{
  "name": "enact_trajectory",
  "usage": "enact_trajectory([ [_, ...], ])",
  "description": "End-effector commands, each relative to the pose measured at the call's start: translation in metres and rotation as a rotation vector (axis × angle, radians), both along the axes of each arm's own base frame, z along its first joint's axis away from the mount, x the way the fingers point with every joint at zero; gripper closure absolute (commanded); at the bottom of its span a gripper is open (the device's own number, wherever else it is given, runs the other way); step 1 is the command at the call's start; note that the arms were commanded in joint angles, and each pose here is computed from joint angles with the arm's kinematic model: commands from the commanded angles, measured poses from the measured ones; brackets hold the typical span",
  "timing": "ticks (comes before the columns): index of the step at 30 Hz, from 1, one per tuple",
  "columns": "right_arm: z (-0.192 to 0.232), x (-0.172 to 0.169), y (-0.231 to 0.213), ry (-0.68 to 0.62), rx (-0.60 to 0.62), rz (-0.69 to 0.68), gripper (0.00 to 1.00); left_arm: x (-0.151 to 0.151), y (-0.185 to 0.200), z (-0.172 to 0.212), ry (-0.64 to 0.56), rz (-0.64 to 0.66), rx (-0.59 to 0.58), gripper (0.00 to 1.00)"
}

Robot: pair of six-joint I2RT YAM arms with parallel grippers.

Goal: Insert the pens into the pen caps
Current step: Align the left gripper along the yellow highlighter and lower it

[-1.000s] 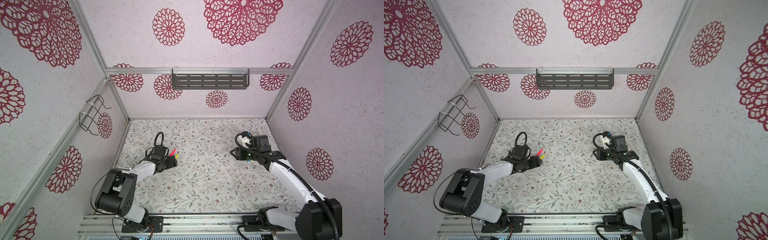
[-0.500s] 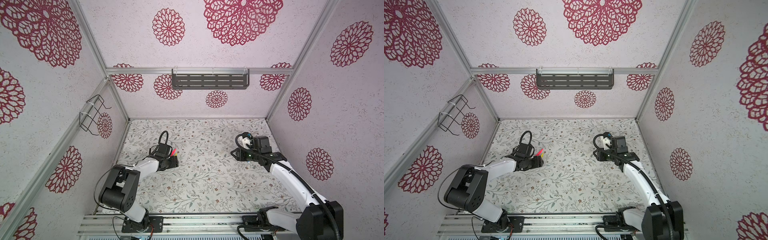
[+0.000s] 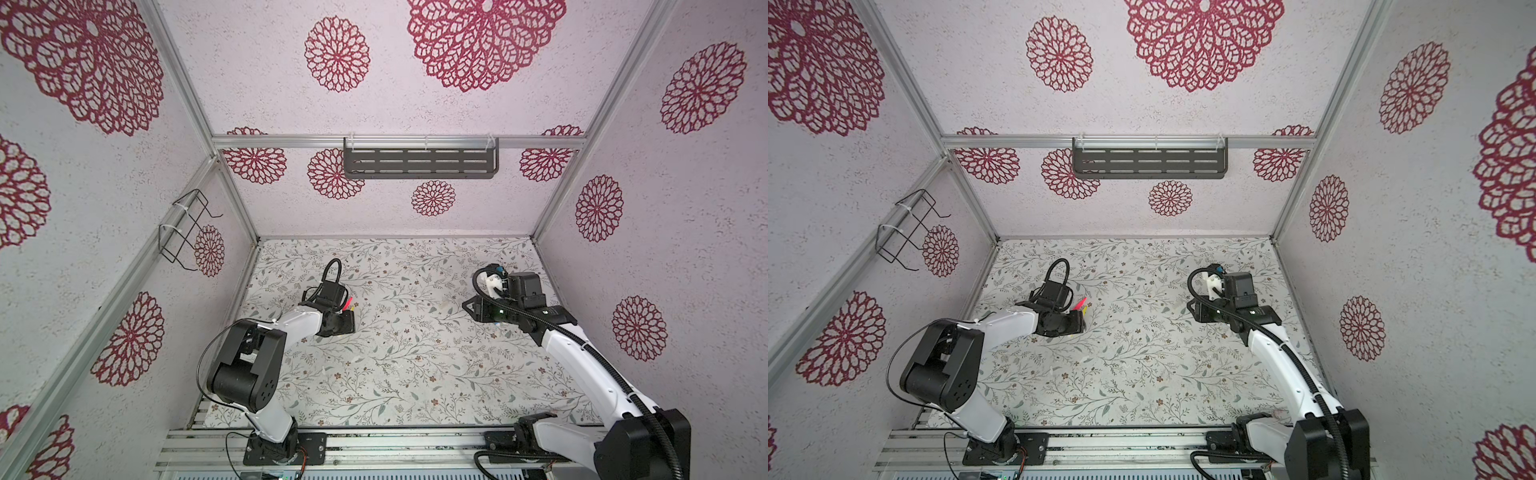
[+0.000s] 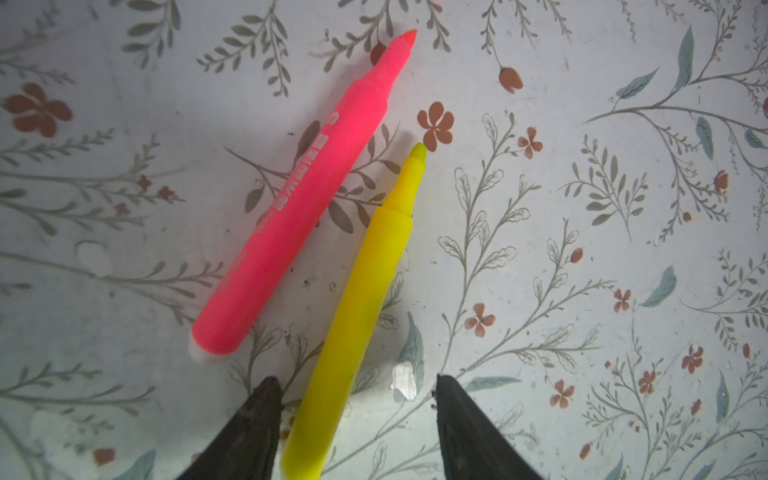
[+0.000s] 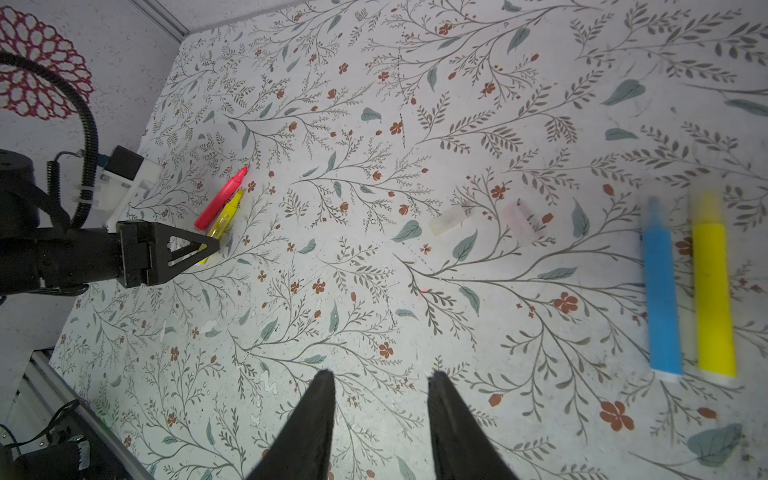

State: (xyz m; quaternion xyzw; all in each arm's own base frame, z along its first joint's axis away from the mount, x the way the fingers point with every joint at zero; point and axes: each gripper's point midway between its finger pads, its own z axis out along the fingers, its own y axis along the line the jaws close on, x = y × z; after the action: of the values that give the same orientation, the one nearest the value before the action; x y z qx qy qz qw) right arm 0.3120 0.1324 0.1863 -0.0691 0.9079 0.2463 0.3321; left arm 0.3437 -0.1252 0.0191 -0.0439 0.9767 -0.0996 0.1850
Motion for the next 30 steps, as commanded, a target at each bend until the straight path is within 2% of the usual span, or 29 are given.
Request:
enact_trajectory([
  [1,0.015,0.000,0.000,-0.041,0.006,-0.009,0.59,-0.001,-0.003,-0.002,0.022,-0.036,0.036,0.41],
  [22,0.026,-0.003,-0.007,-0.072,-0.009,-0.033,0.59,-0.019,-0.020,-0.023,0.108,-0.149,0.109,0.84],
  [26,0.029,-0.004,-0.007,-0.079,-0.007,-0.034,0.59,-0.017,-0.026,-0.012,0.069,-0.164,0.092,0.88],
  [30,0.031,-0.006,-0.001,-0.082,0.024,-0.008,0.59,-0.010,-0.039,0.016,-0.057,-0.178,0.029,0.90],
])
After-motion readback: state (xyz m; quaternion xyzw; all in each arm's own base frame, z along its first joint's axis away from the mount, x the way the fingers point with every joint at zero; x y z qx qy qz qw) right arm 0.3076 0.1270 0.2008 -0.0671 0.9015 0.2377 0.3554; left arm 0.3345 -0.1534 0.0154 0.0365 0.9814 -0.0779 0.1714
